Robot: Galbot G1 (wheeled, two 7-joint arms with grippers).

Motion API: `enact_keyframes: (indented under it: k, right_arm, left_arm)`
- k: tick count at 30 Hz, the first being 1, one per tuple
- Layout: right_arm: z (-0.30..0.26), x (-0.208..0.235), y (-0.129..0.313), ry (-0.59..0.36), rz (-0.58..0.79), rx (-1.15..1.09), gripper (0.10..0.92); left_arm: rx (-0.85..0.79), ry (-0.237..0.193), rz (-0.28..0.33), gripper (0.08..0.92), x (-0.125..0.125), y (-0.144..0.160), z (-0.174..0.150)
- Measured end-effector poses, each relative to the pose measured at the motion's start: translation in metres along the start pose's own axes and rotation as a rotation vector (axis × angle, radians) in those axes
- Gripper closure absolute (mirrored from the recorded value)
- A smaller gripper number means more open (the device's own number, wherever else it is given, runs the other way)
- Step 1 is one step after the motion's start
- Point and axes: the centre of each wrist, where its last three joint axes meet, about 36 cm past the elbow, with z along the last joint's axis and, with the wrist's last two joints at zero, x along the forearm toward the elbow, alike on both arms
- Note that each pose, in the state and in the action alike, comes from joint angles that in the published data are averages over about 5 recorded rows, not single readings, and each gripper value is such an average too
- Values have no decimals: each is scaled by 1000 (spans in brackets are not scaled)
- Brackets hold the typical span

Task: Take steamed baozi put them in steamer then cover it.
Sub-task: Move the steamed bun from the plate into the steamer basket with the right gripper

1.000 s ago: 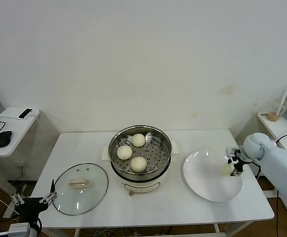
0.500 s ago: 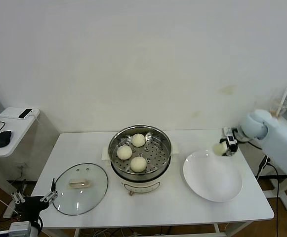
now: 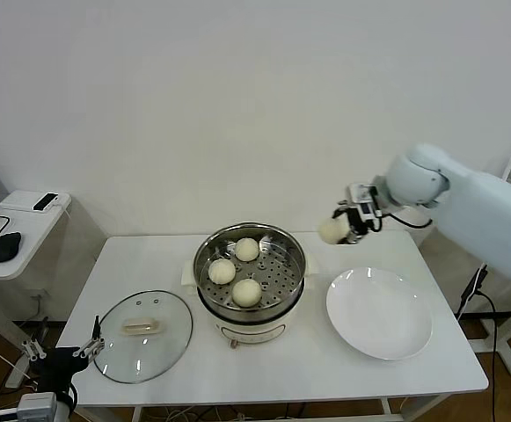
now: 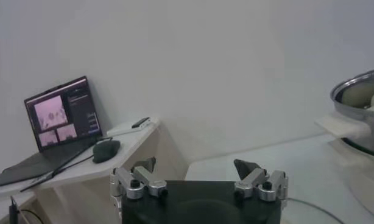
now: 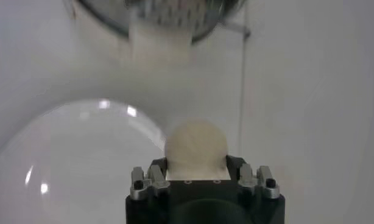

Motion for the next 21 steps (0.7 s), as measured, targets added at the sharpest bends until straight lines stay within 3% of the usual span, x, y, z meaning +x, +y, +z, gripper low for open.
enact_keyframes:
  k: [8, 21]
  right_arm:
    - [-53, -19, 2, -51, -57, -1, 403]
    - [-90, -75, 16, -26, -129, -50, 403]
  left_arm:
    - [3, -2, -6, 177, 2, 0, -2]
    - [10, -13, -15, 177, 2, 3, -6]
